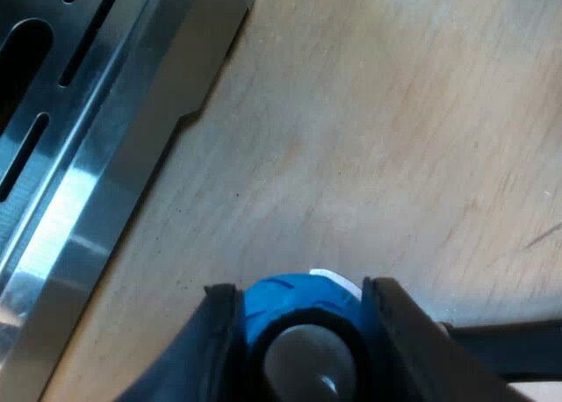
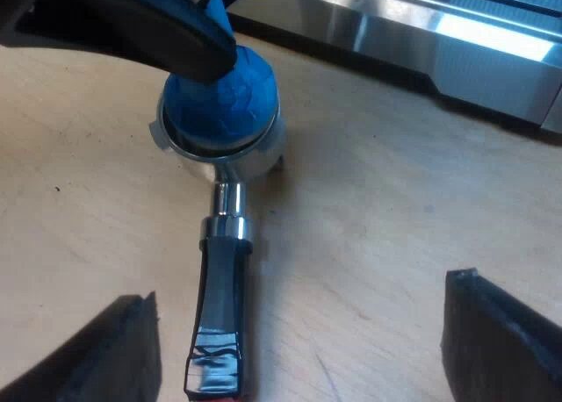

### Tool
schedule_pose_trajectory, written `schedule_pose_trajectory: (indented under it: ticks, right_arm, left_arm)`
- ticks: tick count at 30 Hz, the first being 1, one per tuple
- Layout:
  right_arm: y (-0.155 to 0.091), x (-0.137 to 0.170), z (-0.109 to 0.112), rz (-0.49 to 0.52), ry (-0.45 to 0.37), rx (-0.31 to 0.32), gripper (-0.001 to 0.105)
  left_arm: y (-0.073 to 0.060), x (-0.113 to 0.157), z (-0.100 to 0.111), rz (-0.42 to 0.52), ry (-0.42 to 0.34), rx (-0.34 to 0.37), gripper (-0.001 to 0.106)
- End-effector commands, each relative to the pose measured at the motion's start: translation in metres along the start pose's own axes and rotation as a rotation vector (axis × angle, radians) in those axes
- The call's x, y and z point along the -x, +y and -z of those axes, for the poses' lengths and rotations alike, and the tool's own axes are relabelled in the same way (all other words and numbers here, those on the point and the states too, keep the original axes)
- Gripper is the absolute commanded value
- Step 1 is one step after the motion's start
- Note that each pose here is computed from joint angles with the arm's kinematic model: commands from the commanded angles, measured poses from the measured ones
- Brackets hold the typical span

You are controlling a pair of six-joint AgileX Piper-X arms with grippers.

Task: Grind coffee beans and then tamp

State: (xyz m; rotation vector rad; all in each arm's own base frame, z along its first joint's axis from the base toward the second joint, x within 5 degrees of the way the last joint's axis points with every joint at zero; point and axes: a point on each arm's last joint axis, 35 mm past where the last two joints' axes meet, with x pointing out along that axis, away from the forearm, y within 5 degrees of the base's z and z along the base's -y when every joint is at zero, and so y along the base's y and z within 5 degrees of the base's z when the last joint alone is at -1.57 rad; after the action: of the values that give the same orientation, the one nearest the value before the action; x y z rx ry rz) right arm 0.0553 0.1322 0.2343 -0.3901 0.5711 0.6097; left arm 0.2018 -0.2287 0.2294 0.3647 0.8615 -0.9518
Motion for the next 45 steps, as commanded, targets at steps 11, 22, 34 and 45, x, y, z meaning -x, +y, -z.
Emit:
schedule_pose_trajectory:
  ticks: [11,22,34,45]
  right_arm:
    - [-0.002,0.0,-0.001,0.028,-0.012,0.005,0.068]
    - [-0.002,0.0,-0.001,0.028,-0.012,0.005,0.068]
    - [-0.002,0.0,-0.001,0.028,-0.012,0.005,0.068]
    - [-0.002,0.0,-0.001,0.028,-0.012,0.005,0.068]
  left_arm:
    - [-0.001,-0.008,0.017,-0.019,0.041,-0.004,0.0]
    - [0.0,-0.01,0.02,-0.019,0.041,-0.004,0.0]
    - [0.002,-0.035,0.031,0.009,0.124,0.027,0.0]
    - [0.002,-0.037,0.032,0.009,0.133,0.028,0.0]
